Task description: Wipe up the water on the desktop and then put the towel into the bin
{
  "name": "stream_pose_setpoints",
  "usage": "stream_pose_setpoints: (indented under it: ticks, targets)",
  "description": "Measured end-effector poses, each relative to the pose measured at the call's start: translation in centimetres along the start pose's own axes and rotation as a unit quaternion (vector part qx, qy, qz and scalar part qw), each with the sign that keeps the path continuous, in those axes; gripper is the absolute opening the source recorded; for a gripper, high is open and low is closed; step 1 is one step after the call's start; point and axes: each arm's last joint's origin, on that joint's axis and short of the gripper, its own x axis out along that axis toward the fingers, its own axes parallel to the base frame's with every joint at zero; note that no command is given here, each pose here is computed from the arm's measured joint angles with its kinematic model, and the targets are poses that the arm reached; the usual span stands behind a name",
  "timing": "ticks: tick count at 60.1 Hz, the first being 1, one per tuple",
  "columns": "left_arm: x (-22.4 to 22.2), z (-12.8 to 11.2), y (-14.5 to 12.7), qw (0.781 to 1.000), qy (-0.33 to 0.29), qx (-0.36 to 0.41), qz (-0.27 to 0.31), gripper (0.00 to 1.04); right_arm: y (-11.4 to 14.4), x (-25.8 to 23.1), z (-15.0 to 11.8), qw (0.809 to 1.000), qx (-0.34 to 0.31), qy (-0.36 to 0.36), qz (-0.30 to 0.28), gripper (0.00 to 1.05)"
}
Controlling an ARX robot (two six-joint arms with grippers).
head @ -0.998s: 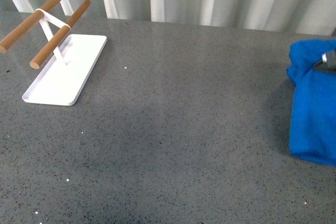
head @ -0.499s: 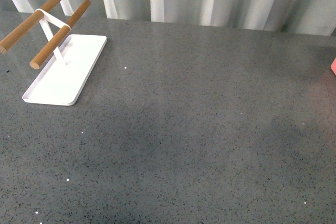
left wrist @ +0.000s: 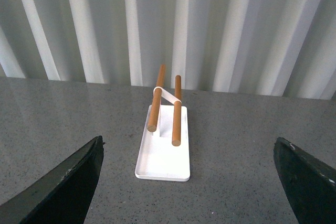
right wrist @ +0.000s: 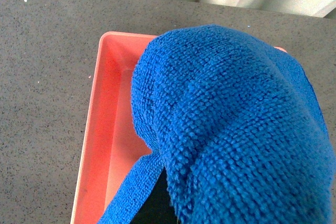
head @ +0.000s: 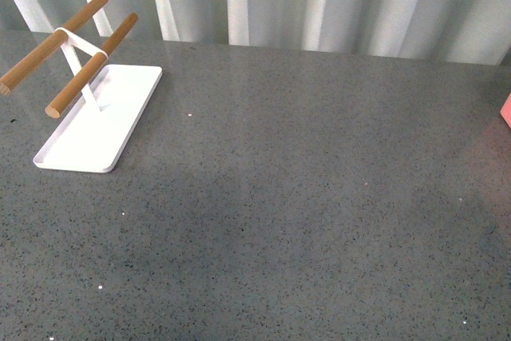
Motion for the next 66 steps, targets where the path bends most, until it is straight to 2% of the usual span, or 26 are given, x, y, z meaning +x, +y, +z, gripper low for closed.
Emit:
stream_pose_setpoints:
  ticks: [16,25,27,33,55,57,66]
  targets:
    - [0.0,0.0,0.0,1.0,0.0,0.0,0.0,0.98,0.0,5.1,-2.4,0.998,0.008,0.068,-0.004,0.04]
    - [0.0,0.0,0.0,1.0,0.0,0.0,0.0,0.98,-1.4,8.2,-5.6,0.989,0.013,0.136,-0.048,0.06]
    - [0.0,0.0,0.0,1.0,0.0,0.0,0.0,0.98,-1.6,8.6,-6.2,0.987,0.015,0.149,-0.057,0.11]
    - [0.0,0.0,0.0,1.0,0.0,0.0,0.0,0.98,-2.1,9.2,-7.5,0.983,0.025,0.174,-0.057,0.36]
    - [0.0,0.0,0.0,1.0,0.0,0.0,0.0,0.98,-2.2,9.1,-7.3,0.983,0.019,0.177,-0.051,0.96]
    - [0.0,0.0,0.0,1.0,0.0,0.0,0.0,0.98,-2.3,9.0,-7.4,0.982,0.019,0.179,-0.052,1.0]
    - [0.0,0.0,0.0,1.0,0.0,0.0,0.0,0.98,-2.7,8.7,-7.7,0.979,0.02,0.195,-0.063,0.97]
